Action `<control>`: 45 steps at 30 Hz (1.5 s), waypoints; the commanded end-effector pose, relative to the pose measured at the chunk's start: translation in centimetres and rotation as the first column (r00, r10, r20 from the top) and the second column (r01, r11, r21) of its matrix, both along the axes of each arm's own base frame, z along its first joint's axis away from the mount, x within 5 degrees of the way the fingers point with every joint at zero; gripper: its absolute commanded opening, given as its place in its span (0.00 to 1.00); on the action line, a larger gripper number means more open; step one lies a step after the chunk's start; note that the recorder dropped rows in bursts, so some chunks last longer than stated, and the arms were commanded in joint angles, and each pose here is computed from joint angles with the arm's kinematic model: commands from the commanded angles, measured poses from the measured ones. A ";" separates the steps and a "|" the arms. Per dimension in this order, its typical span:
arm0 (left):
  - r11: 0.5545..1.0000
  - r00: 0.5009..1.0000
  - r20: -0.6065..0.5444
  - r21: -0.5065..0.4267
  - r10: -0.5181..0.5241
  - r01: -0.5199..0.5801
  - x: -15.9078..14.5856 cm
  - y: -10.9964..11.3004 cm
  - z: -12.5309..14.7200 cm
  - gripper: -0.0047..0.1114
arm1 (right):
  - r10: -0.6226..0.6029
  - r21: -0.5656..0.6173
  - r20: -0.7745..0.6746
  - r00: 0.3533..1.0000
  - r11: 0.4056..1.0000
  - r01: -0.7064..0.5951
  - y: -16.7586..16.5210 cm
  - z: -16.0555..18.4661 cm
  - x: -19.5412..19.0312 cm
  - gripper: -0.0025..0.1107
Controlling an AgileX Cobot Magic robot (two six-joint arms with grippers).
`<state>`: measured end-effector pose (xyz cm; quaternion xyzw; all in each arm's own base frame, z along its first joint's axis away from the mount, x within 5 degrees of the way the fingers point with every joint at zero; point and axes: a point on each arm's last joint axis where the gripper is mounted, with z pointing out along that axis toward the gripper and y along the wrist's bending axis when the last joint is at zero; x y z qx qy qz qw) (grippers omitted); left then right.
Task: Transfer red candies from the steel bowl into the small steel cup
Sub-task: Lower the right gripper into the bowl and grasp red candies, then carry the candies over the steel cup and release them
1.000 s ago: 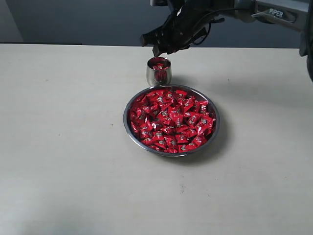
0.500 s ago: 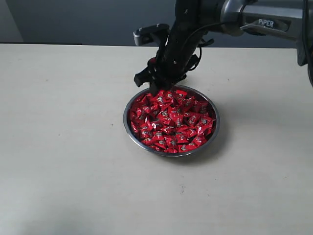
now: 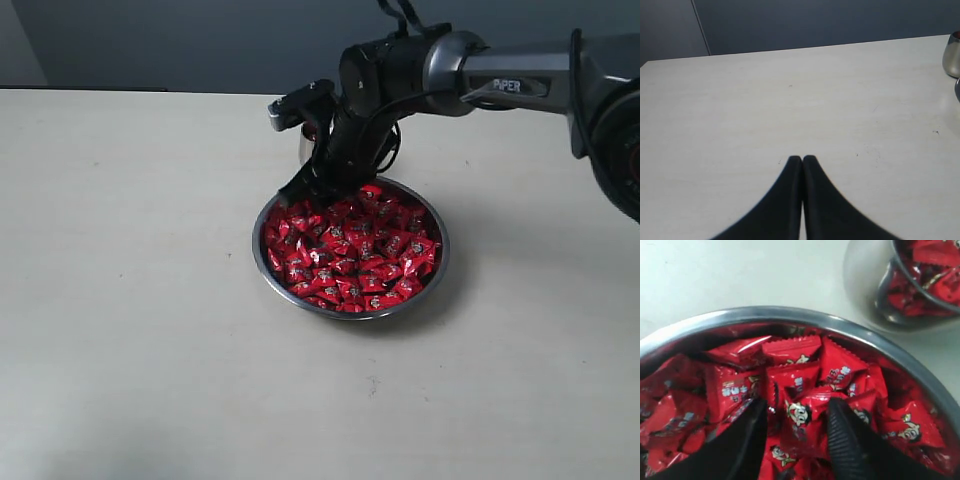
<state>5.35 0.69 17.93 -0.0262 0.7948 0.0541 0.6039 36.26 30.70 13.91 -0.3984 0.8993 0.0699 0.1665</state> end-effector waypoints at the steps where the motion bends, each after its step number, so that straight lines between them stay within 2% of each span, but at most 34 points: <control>1: 1.000 1.000 0.018 0.003 -0.005 0.005 0.0 0.0 0.3 0.04 | 0.000 -0.013 0.004 1.000 1.000 0.000 0.0 -1.4 0.2 0.37; 5: 1.000 1.000 0.018 0.003 -0.005 0.005 0.0 0.0 0.3 0.04 | -0.027 -0.054 0.036 0.999 0.998 0.028 -0.4 -1.5 0.5 0.35; 7: 1.000 1.000 0.018 0.003 -0.005 0.005 0.0 0.0 0.3 0.04 | -0.033 -0.082 0.048 0.998 0.996 0.037 -0.7 -1.6 0.6 0.25; 10: 1.000 1.000 0.018 0.003 -0.005 0.005 0.0 0.0 0.3 0.04 | -0.038 -0.079 0.041 0.998 0.996 0.041 -0.7 -1.0 0.5 0.03; 19: 1.000 1.000 0.018 0.003 -0.005 0.005 0.0 0.0 0.3 0.04 | -0.055 0.044 0.064 0.996 0.998 0.052 0.0 4.3 -0.7 0.07; 25: 1.000 1.000 0.018 0.003 -0.005 0.005 0.0 0.0 0.3 0.04 | -0.059 0.147 0.170 0.984 0.989 0.034 0.5 7.9 -0.7 0.07; 29: 1.000 1.000 0.018 0.003 -0.005 0.005 0.0 0.0 0.3 0.04 | -0.102 0.230 0.257 0.961 0.972 0.041 0.4 9.3 1.0 0.07; 33: 1.000 1.000 0.018 0.003 -0.005 0.005 0.0 0.0 0.3 0.04 | -0.144 0.256 0.280 0.949 0.964 0.071 0.0 9.1 3.3 0.07; 40: 1.000 1.000 0.018 0.003 -0.005 0.005 0.0 0.0 0.3 0.04 | -0.189 0.261 0.251 0.949 0.958 0.122 0.0 5.7 6.5 0.07; 45: 1.000 1.000 0.018 0.003 -0.005 0.005 0.0 0.0 0.3 0.04 | -0.189 0.251 0.241 0.952 0.960 0.127 0.3 3.6 7.2 0.07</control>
